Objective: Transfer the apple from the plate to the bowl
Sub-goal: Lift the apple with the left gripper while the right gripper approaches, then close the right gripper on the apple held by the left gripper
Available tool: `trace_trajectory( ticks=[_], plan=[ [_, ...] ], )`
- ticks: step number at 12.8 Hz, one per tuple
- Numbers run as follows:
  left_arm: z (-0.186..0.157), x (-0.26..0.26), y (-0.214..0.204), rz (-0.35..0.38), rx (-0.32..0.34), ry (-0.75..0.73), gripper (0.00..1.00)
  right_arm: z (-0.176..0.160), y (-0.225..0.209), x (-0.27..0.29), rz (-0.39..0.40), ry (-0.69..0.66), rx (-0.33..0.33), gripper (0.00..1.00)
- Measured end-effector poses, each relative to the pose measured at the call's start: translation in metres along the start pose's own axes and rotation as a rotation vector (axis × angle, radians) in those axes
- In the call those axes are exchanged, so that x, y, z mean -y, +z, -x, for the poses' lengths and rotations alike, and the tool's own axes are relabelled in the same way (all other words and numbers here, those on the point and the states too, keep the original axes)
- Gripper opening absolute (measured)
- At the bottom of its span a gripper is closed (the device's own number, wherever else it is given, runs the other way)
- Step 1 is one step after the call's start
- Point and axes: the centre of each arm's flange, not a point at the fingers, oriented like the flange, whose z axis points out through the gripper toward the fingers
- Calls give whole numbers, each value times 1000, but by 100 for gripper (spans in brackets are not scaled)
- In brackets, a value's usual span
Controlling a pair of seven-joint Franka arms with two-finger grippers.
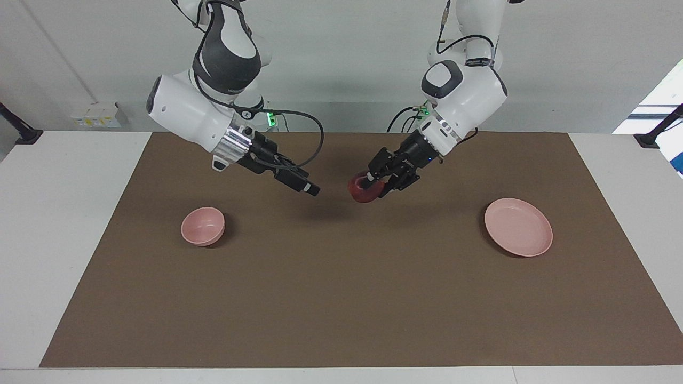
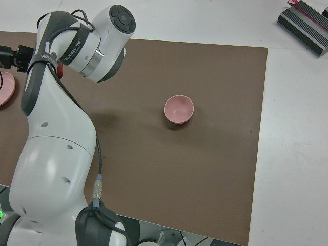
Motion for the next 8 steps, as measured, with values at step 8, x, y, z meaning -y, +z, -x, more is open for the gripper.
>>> trace_trajectory(
  ticks=[8],
  plan=[
    [23, -33, 9, 55, -51, 20, 62, -1, 29, -22, 149, 139, 155, 100]
  ],
)
